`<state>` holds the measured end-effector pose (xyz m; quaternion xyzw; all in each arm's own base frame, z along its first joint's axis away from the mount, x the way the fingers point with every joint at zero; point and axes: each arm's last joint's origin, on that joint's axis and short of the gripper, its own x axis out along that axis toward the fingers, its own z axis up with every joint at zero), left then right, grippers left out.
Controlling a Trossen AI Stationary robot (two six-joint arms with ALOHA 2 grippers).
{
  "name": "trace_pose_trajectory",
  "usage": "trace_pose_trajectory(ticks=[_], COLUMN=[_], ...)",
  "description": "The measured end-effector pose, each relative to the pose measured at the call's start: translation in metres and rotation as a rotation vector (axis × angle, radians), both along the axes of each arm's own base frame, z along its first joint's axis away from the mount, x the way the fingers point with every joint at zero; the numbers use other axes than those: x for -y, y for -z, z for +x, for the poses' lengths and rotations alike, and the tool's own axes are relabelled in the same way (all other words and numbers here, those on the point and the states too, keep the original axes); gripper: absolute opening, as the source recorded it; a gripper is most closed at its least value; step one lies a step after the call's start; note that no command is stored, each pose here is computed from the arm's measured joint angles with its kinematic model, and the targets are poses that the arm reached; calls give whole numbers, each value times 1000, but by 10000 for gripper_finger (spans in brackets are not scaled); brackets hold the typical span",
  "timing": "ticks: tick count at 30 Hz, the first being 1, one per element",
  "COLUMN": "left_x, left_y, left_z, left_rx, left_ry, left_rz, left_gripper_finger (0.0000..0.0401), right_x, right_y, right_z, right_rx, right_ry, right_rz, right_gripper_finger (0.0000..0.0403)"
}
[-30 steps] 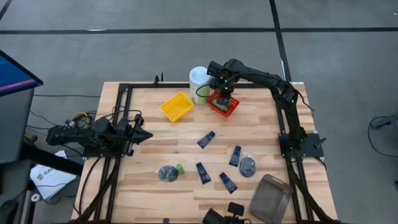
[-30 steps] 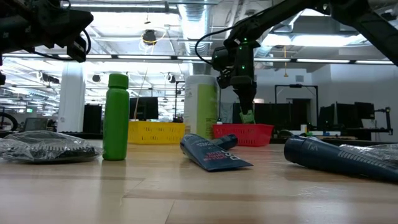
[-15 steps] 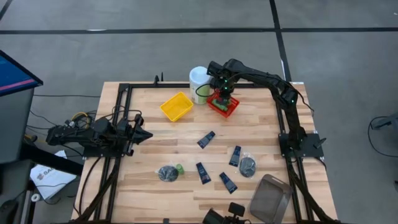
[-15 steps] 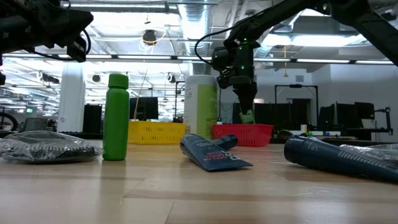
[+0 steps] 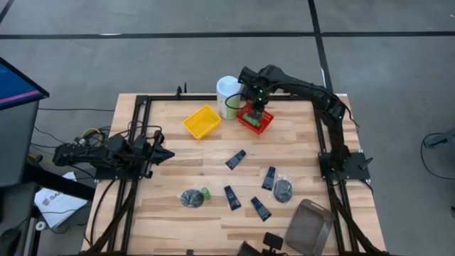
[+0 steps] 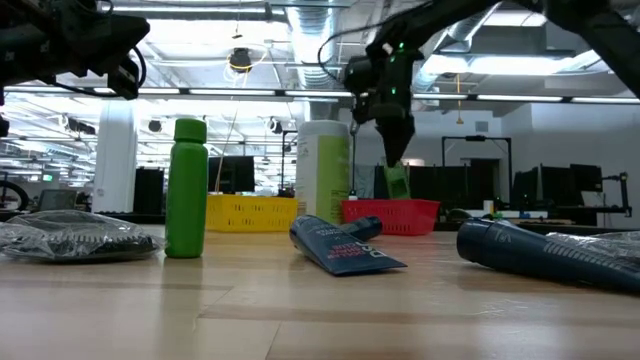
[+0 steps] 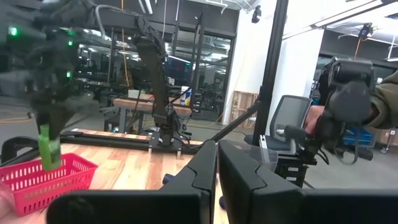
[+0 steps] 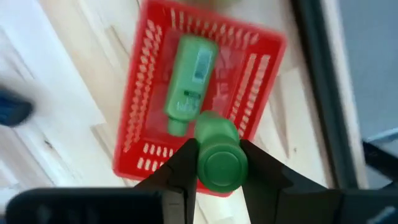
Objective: Pick & Place Travel size toiletries
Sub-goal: Put the green shampoo bottle in the red bin
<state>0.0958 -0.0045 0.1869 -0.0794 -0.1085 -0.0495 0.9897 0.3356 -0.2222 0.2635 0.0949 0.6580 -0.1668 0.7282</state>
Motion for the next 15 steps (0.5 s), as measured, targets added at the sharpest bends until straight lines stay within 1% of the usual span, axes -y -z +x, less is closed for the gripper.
trace_pose_trajectory(ticks=[5,7,11,15], left_x=[0,0,0,0], left_y=[0,0,0,-1], left_z=[0,0,0,0], left_rx=[0,0,2,8], left_ry=[0,-1,-4,-4], left_rz=[0,0,-1,-1], left_gripper_finger=[11,11,11,11], right_x=[-9,-15,-30,-39], right_y=[-33,-40,-30,-12], right_z=[-14,-24,-46,-60], right_rx=[82,123,199,306], right_ry=[4,14,37,74], right_rz=[-52,-74,-114,-168], right_gripper_finger=[85,85,85,85])
